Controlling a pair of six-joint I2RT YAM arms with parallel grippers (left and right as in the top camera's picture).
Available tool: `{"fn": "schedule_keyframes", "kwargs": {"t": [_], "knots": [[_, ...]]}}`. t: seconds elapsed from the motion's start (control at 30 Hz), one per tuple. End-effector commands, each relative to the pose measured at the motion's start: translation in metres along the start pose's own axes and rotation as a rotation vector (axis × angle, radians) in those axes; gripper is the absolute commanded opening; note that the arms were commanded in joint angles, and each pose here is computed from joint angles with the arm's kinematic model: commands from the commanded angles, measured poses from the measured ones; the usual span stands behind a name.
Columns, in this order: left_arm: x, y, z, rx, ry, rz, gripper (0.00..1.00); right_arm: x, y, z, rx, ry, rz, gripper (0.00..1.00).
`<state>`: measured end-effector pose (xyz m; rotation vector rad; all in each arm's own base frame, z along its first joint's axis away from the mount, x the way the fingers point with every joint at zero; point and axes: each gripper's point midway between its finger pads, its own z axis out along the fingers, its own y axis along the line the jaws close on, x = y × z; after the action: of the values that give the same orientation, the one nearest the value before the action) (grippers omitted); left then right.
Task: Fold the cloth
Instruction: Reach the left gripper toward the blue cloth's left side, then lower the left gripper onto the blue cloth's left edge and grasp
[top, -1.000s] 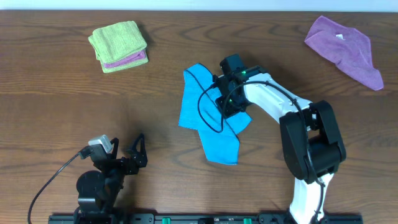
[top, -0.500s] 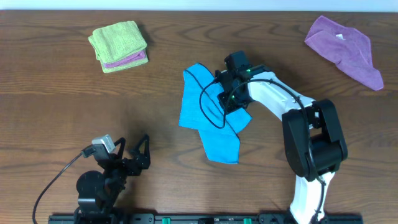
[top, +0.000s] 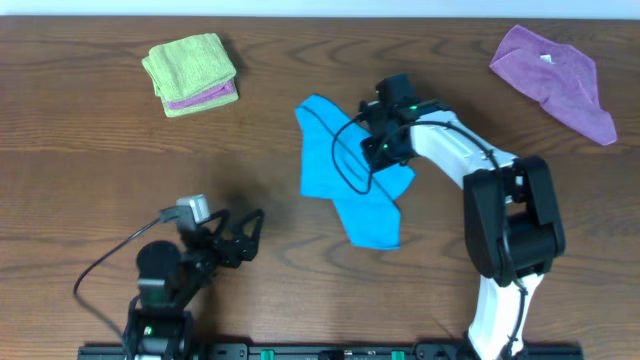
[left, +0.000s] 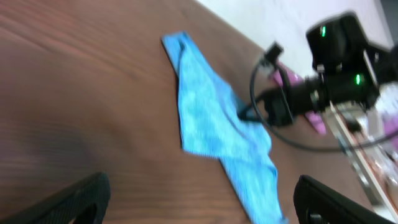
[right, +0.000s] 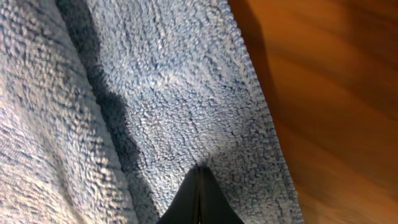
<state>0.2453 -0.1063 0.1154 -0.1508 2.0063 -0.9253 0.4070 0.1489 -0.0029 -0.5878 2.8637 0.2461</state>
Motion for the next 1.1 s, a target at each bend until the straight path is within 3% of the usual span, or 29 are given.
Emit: {"fn": "schedule_keyframes", "kwargs": {"t": [0.0,0.2,0.37,0.63,0.77,0.93,0.97,1.07], "knots": [[0.018,-0.01,0.018,0.049,0.115,0.0,0.95,0.027,-0.037,0.02,0.087,0.095,0.073,0.01],[0.02,-0.041,0.065,0.129,0.266,0.059,0.98,0.031,-0.036,0.019,0.056,0.106,0.088,0.01],[-0.002,-0.077,0.104,0.25,0.339,0.11,0.98,0.03,-0.03,0.02,0.032,0.104,0.108,0.01],[-0.008,-0.086,0.134,0.3,0.426,0.095,1.0,0.032,-0.03,0.019,0.032,0.113,0.131,0.01],[0.004,-0.076,0.146,0.269,0.502,0.056,0.71,0.031,-0.029,0.019,0.025,0.11,0.149,0.01],[0.014,-0.059,0.155,0.207,0.539,0.024,0.12,0.032,-0.027,0.019,0.015,0.113,0.167,0.01],[0.014,-0.055,0.156,0.183,0.536,0.024,0.06,0.032,-0.027,0.019,0.014,0.114,0.17,0.01],[0.016,-0.051,0.155,0.159,0.543,0.009,0.06,0.034,-0.027,0.019,0.011,0.12,0.175,0.01]]}}
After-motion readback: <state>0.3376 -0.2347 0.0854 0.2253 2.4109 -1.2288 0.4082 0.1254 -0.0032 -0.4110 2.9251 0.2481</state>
